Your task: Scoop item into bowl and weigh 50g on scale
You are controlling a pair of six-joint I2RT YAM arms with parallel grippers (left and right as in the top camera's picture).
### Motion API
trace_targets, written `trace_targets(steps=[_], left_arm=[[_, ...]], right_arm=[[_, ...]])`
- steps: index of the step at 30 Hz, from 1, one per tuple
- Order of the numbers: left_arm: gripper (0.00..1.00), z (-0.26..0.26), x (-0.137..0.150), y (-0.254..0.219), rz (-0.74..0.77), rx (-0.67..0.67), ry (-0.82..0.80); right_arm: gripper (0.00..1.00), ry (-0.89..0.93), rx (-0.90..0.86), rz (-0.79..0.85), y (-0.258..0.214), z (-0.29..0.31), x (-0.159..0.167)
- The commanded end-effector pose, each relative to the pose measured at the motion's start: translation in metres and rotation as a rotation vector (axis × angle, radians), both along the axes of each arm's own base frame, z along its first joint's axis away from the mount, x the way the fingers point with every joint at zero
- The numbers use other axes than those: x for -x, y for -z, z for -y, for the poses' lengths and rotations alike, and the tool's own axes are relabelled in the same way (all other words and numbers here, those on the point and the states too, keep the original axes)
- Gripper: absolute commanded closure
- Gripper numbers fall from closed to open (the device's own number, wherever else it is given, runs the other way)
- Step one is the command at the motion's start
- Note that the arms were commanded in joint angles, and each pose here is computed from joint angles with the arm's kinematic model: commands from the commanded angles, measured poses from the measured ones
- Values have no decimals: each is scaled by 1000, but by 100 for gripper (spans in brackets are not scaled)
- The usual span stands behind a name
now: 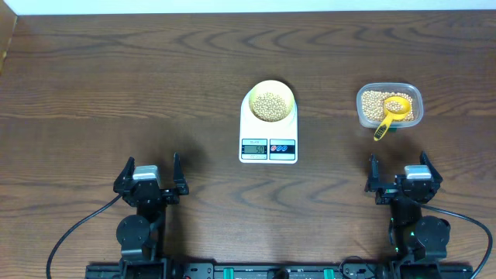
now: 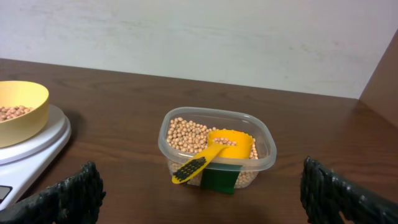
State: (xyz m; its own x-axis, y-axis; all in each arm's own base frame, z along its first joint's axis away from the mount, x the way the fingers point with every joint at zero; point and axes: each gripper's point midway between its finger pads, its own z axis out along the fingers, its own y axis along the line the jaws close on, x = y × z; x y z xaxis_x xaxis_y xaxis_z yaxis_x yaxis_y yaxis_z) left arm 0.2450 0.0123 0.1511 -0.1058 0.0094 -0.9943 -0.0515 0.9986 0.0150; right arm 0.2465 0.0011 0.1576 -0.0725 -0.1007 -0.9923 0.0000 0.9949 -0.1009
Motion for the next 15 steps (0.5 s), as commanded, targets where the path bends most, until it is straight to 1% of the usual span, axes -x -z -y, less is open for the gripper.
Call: trace_targets(steps=[1, 5, 8, 15], left_arm=[[2, -4, 2, 14, -49, 0, -27], [2, -5, 2, 15, -44, 85, -40], [2, -5, 2, 15, -38, 173, -52], [2, -5, 2, 15, -38, 179, -53]], right_arm=[[1, 3, -7, 1, 0, 0, 0], [1, 3, -7, 0, 0, 0, 0], [1, 3, -7, 1, 0, 0, 0], [1, 3, -7, 1, 0, 0, 0]])
